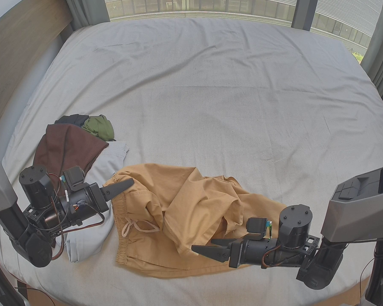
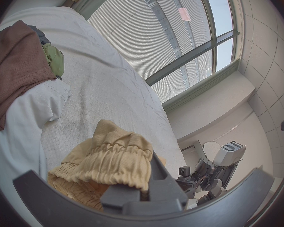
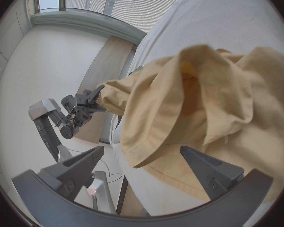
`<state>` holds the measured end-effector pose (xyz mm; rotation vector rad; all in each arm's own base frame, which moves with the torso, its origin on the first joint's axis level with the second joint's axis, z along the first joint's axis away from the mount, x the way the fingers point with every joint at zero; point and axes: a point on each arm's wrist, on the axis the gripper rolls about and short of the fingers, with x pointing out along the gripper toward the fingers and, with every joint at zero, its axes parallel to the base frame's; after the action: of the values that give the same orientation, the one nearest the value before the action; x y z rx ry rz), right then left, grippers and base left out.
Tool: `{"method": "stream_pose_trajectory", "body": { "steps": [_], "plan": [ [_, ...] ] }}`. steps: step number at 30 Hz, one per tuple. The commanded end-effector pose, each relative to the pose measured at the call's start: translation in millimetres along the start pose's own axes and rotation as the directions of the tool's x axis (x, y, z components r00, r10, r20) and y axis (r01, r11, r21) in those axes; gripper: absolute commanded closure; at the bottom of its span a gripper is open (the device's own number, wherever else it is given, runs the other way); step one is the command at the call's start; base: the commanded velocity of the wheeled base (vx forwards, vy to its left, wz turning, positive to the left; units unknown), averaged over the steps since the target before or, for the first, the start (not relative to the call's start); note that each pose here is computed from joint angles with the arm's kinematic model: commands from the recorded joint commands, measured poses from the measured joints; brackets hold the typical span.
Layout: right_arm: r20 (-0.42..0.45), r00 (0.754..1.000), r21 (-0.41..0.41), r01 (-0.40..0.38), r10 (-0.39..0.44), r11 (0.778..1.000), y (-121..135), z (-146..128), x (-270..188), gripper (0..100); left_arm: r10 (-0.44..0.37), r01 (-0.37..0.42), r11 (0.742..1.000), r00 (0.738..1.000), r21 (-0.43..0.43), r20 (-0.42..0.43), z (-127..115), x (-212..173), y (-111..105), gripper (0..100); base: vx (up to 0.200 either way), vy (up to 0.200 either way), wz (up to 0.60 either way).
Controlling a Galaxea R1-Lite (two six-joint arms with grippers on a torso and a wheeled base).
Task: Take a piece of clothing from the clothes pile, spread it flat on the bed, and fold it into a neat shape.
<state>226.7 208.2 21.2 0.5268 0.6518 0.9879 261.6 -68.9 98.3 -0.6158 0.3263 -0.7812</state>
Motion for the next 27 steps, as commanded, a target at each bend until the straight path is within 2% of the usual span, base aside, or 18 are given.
{"method": "stream_pose_trajectory", "body": {
  "steps": [1,6,10,16,25,26,27],
  "plan": [
    [-0.026,0.999,-0.005,-0.019,0.019,1.0,3,-7,8,0,-0.001,0.001,1.0,1.0,0.002,0.005,1,-1,-1,100,0.0,0.0,0.0],
    [-0.015,0.997,-0.035,-0.081,0.08,0.996,16,-4,22,0,-0.004,0.004,1.0,1.0,0.006,0.009,2,0,-1,100,0.0,0.0,0.0],
    [-0.017,0.996,-0.039,-0.093,0.092,0.995,18,-5,26,0,-0.003,0.003,1.0,1.0,0.006,0.01,3,0,-1,100,0.0,0.0,0.0],
    [-0.053,0.988,-0.045,-0.145,0.143,0.988,28,-10,27,0,-0.001,0.001,1.0,1.0,0.002,0.005,1,0,0,100,0.0,0.0,0.0],
    [-0.051,0.989,-0.044,-0.141,0.139,0.989,27,-10,27,0,0.001,-0.001,1.0,1.0,-0.001,0.0,0,1,1,100,0.0,0.0,0.0],
    [-0.051,0.989,-0.045,-0.141,0.139,0.989,27,-10,27,100,0.0,0.0,1.0,1.0,0.0,0.001,0,1,1,100,0.0,0.0,0.0],
    [-0.048,0.989,-0.046,-0.139,0.137,0.989,27,-10,27,100,0.001,-0.001,1.0,1.0,-0.001,0.0,0,1,1,100,0.0,0.0,0.0]
  ]
}}
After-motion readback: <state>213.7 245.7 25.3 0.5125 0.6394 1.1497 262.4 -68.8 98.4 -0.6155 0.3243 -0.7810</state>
